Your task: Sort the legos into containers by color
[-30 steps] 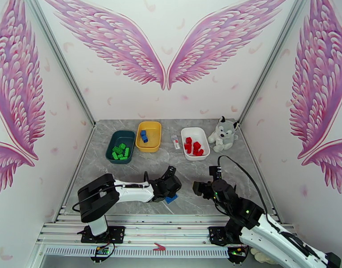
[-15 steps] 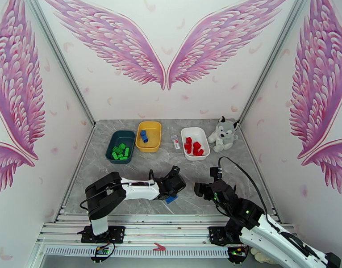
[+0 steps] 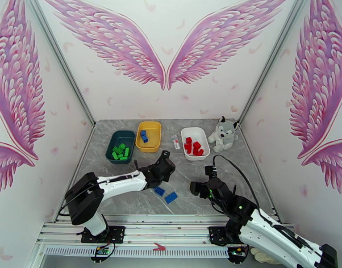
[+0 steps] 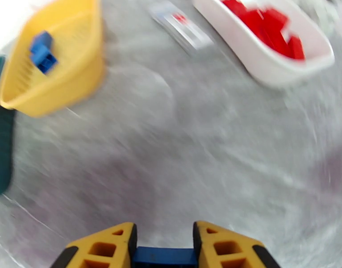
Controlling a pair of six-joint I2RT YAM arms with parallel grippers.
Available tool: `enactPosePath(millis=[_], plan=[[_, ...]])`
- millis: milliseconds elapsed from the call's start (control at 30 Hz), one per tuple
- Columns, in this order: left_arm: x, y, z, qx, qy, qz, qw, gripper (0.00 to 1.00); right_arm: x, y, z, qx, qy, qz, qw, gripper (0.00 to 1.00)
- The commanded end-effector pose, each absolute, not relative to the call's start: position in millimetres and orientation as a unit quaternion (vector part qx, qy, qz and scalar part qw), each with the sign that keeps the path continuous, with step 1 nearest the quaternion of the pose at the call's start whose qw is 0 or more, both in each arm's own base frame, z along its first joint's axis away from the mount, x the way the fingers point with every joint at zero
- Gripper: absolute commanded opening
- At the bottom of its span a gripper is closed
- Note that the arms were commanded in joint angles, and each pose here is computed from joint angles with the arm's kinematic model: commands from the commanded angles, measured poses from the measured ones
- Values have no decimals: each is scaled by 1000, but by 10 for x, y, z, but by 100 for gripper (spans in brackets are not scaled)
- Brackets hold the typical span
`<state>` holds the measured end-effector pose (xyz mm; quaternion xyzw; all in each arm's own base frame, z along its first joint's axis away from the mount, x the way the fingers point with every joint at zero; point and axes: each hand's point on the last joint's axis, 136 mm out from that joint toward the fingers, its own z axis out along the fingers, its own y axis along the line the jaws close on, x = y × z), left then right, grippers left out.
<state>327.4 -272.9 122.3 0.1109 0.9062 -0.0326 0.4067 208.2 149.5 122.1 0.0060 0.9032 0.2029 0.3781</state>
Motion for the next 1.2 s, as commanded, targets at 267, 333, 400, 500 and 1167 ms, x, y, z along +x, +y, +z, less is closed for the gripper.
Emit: enactPosePath(millis=[267,333,400,500,1167], plan=[[4650,-2075,2109,0,871,-43,490,39,2195,2076,1296,-55,895,246,368,81],[4841,-2016,2113,-10,873,-37,486,55,2202,2162,1302,-65,895,247,367,81],[4931,-2038,2156,-9,874,-47,484,61,2205,2237,1282,-76,896,243,363,81],[4840,-2128,2319,3,866,-59,496,68,2210,2340,1220,-92,901,232,355,82],[3091,-1460,1951,-68,852,-169,492,84,1962,3298,832,-285,896,95,327,91]])
